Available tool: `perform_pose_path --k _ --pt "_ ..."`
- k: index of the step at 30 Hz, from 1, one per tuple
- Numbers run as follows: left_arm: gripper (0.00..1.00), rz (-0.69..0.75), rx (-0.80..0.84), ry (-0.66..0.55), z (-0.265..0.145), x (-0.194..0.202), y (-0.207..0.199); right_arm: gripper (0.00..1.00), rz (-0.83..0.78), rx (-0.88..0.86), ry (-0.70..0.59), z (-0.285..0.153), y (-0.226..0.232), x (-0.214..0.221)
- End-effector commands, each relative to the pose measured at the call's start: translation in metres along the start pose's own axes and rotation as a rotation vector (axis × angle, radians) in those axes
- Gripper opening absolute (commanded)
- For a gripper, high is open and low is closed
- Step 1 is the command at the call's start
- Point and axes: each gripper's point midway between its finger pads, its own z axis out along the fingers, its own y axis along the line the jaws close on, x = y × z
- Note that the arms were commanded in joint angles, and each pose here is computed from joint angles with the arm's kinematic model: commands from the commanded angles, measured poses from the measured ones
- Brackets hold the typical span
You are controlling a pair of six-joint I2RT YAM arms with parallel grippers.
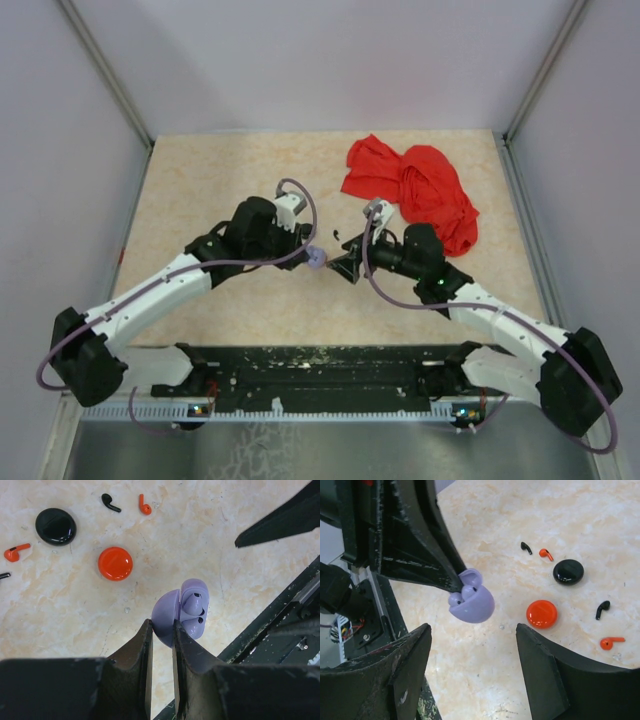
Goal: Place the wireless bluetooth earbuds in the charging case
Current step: Close the charging case.
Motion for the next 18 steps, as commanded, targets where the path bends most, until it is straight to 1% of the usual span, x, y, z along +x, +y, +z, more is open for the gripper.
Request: perform_pose_path --k 1,8,18 --pt "0.01 -0.071 0.007 -0.1 -0.007 -0.016 0.003 0.69 0.072 -0.107 -0.089 0.0 -0.001 -0.026" --pt "0.01 -0.206 0.089 -0.168 -0.012 -0.023 0.014 0.7 0.13 -0.167 -0.105 0.007 0.0 -0.027" --pt "0.01 -0.266 0.218 -0.239 -0.017 -0.028 0.008 0.7 0.208 -0.225 -0.137 0.016 0.005 -0.03"
